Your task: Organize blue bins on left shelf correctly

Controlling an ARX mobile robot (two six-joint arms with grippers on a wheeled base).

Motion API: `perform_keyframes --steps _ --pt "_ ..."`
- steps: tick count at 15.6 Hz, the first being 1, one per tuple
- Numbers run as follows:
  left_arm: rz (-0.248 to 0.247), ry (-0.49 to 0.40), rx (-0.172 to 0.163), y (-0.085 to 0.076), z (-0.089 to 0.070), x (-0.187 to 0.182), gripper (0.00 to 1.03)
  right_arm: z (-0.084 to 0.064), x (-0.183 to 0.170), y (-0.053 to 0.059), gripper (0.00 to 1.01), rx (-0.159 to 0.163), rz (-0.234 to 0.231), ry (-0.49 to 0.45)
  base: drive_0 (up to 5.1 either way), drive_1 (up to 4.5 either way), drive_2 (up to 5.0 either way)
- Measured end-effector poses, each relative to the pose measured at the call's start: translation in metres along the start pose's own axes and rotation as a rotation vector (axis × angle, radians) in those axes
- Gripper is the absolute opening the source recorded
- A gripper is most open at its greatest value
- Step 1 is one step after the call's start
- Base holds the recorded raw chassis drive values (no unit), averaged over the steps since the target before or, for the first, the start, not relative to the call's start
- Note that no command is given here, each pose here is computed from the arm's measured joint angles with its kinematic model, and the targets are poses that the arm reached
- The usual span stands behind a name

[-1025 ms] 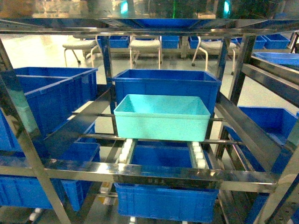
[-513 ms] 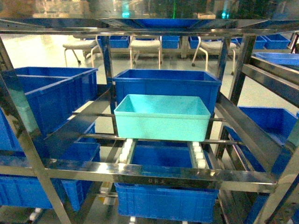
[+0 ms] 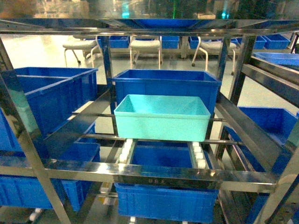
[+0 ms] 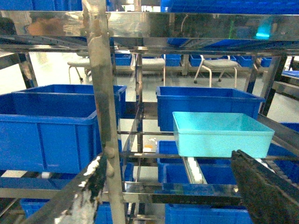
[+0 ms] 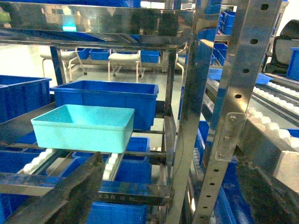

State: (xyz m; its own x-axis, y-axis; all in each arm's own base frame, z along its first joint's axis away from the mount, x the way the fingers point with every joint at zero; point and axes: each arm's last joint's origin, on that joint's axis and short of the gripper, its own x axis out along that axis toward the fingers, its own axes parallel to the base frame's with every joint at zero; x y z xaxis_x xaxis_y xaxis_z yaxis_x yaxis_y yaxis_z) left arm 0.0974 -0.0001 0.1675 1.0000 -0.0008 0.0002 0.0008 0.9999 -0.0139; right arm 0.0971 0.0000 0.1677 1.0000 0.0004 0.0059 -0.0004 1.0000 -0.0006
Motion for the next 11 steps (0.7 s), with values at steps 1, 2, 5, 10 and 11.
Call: perform_keyframes --steps 1,2,5,10,11 --pt "0.000 0.000 0.000 0.0000 0.0000 0.0000 0.92 0.0000 0.0000 0.0000 0.93 0.000 0.000 0.000 0.0 0.00 0.0" --pt "0.000 0.000 0.001 0.0000 0.0000 0.0000 1.00 0.0000 0.0000 0.0000 1.00 0.000 0.000 0.000 0.0 0.00 0.0" --pt "0.000 0.000 0.000 0.0000 0.0000 0.0000 0.98 0.0000 0.0000 0.0000 0.98 0.000 0.000 0.000 0.0 0.00 0.0" --pt "0.000 0.000 0.001 0.0000 0.0000 0.0000 0.98 0.0000 0.0000 0.0000 0.98 0.000 0.000 0.000 0.0 0.00 0.0" --pt "0.000 0.000 0.000 0.0000 0.0000 0.0000 0.98 0.0000 0.0000 0.0000 0.98 0.000 0.000 0.000 0.0 0.00 0.0"
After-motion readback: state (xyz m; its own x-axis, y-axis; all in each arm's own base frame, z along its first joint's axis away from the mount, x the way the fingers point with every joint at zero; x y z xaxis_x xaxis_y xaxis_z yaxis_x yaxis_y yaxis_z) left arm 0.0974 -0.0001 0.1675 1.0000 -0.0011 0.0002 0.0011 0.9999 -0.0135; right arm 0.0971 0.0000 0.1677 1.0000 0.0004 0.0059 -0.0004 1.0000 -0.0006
